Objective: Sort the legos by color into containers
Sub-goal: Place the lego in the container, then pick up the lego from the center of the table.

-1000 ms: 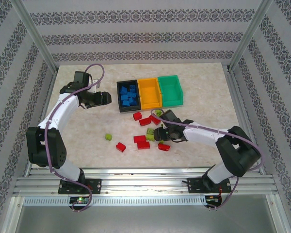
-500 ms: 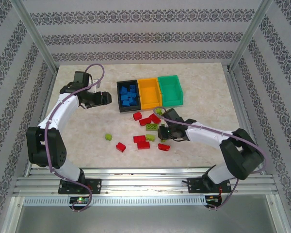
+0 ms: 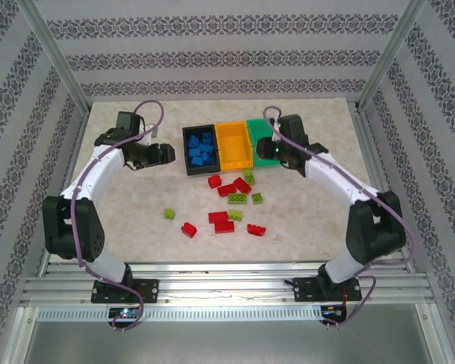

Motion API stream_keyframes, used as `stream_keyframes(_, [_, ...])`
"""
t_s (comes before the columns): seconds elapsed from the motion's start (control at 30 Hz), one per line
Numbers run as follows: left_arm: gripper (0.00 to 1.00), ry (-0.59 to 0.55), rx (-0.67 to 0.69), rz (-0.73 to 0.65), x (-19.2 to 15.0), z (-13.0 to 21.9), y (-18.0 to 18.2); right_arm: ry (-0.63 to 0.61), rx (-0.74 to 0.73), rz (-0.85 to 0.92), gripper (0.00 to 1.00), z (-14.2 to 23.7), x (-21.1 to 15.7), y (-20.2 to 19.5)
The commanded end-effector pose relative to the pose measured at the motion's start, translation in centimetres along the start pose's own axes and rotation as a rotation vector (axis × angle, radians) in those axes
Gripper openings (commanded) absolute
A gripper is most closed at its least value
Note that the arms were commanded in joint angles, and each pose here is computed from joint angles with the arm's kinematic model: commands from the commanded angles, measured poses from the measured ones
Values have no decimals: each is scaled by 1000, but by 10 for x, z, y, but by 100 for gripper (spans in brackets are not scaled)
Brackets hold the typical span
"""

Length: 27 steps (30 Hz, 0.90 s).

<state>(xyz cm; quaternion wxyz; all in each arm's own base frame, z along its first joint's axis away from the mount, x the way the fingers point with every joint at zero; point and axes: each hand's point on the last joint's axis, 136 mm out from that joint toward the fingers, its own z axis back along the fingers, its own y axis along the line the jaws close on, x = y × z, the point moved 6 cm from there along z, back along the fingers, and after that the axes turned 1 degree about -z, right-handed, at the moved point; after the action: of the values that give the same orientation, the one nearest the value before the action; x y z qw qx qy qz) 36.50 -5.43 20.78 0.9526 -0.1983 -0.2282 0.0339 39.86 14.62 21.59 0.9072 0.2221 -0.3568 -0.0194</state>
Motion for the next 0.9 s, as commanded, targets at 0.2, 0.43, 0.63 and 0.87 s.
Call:
stream_keyframes(0.2, [76,-6,-4,13,1,-1,5,-1,3,-10,48,-46,52,-23])
stream_keyframes(0.43, [77,-13,-16,13,2,1,3,70,41,2,49,-35,1,-23])
stream_keyframes(0.63, [77,-12,-25,16,2,1,2,175,71,46,49,-14,-66,-11])
stream_keyframes(0.87, [77,-3,-33,20,1,-2,2,323,-18,211,49,-8,-142,-6])
